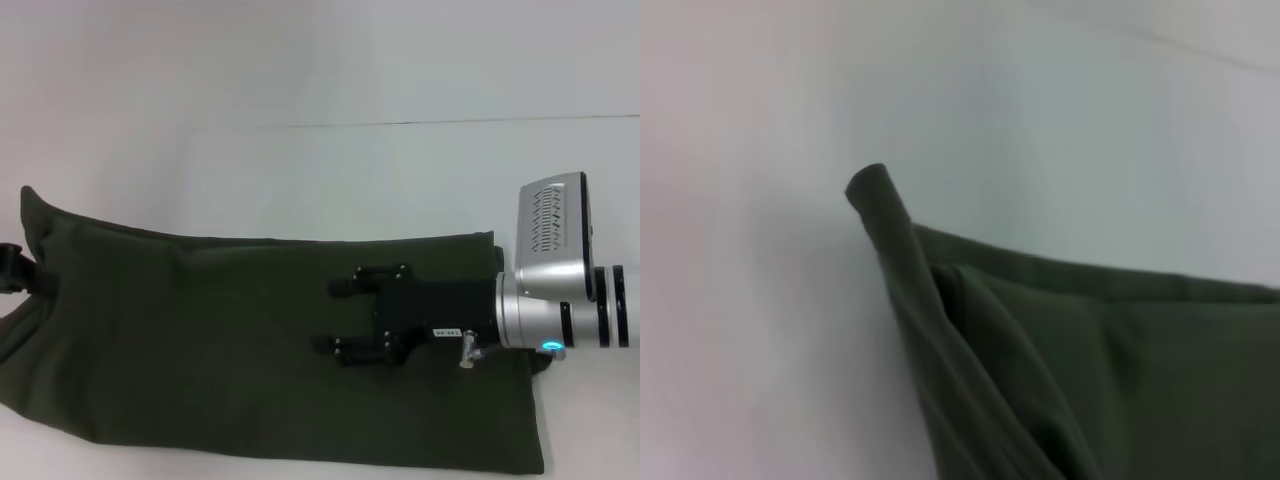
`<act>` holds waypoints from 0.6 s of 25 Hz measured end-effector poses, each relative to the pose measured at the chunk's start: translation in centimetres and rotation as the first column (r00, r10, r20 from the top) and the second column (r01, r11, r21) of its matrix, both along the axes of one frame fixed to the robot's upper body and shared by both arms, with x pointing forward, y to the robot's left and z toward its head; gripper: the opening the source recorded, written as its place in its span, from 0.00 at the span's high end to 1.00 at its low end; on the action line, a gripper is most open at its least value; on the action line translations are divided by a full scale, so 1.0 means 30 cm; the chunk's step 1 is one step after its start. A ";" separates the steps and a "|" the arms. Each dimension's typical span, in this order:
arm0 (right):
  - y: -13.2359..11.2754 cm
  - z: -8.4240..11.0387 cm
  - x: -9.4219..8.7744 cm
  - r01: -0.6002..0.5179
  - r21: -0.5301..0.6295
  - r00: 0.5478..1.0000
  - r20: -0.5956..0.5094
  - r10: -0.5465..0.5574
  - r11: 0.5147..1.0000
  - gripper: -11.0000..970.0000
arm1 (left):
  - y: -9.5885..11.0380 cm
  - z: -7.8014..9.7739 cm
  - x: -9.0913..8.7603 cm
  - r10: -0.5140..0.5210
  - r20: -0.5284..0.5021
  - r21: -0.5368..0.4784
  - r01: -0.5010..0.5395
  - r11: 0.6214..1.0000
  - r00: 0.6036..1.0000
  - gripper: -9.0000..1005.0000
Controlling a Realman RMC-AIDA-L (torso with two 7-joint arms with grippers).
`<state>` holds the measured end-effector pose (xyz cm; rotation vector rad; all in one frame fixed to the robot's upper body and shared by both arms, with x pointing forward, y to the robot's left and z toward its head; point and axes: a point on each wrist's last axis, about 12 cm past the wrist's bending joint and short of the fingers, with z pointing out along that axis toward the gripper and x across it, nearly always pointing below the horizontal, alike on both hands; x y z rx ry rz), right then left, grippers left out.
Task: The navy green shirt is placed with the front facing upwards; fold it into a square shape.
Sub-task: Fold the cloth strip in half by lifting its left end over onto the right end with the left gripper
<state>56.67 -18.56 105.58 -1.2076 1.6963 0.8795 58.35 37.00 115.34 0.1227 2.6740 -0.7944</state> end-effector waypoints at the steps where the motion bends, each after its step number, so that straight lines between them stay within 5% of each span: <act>1: 0.004 -0.002 -0.002 -0.004 0.001 1.000 0.005 0.004 1.000 0.20 | -0.002 0.006 -0.002 -0.004 0.004 -0.017 0.004 1.000 1.000 0.97; 15: 0.033 -0.050 -0.041 -0.009 0.022 0.997 0.076 0.007 1.000 0.20 | -0.048 0.059 -0.023 -0.023 0.046 -0.278 0.035 0.960 0.999 0.97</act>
